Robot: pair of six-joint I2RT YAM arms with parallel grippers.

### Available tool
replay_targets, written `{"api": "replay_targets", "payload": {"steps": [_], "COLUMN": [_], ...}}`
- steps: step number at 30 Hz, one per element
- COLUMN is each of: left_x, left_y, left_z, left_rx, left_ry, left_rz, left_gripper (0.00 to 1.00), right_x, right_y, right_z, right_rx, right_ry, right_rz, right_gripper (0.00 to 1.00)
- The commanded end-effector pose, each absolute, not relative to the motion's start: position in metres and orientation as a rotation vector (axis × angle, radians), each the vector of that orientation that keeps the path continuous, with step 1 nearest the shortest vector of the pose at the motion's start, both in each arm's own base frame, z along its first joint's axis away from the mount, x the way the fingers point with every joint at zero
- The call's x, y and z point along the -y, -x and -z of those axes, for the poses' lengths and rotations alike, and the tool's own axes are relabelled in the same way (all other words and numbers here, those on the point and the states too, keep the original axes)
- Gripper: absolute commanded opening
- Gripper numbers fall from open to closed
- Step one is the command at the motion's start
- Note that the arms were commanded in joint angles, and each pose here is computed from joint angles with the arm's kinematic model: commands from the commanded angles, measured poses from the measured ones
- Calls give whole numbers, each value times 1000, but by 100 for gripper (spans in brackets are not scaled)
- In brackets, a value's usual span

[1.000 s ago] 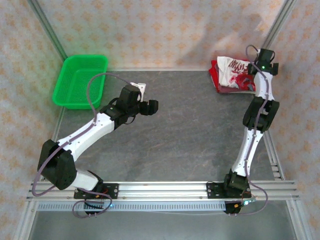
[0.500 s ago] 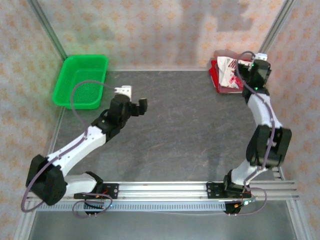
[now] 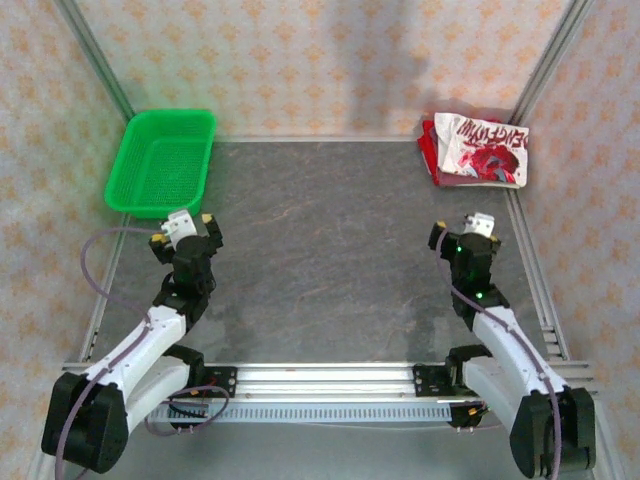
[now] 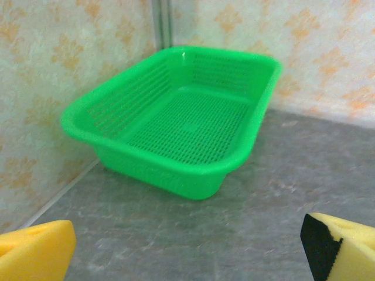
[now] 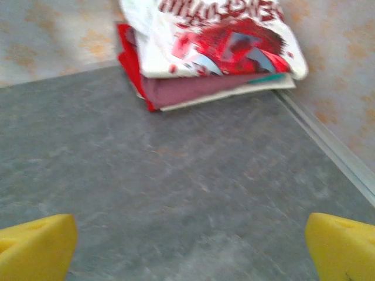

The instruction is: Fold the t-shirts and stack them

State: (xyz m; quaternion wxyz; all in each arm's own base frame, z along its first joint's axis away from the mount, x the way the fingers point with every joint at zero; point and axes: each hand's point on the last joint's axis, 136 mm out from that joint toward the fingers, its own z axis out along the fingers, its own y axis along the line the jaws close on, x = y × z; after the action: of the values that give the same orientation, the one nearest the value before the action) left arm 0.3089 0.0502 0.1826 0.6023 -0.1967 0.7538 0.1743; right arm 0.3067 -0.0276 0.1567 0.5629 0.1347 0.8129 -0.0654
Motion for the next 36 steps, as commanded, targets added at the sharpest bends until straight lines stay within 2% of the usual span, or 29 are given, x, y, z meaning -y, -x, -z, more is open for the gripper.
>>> {"api": "replay_targets", "payload": {"steps": [1, 7, 15, 19, 28, 32, 36], "left_x": [-59, -60, -41, -34, -1, -13, -24], "left_y": [-309, -338, -365, -382, -376, -392, -394], "left_z": [-168, -132, -131, -115, -106, -94, -93], "left_rx": [-1742, -1874, -1842, -1914, -1880, -1964, -1976], "left_ry": [470, 417, 306, 252, 38, 96, 154], "left_rz": [-471, -504, -373, -360, -185, -113, -122], "left_gripper": [100, 100, 100, 100, 100, 100, 100], "right_x": [47, 41, 40, 38, 30, 21, 28], "right_y": [-297, -319, -345, -359, -376, -398, -397], "right_z": [-152, -140, -132, -129, -103, -92, -90], "right_rx": [-1830, -1831, -1776, -1789, -1765, -1913, -1916], "right_ry": [-429, -343, -360, -345, -300, -248, -286], "right_rz": [226, 254, 201, 155, 40, 20, 37], "right_gripper": [99, 99, 99, 99, 99, 99, 99]}}
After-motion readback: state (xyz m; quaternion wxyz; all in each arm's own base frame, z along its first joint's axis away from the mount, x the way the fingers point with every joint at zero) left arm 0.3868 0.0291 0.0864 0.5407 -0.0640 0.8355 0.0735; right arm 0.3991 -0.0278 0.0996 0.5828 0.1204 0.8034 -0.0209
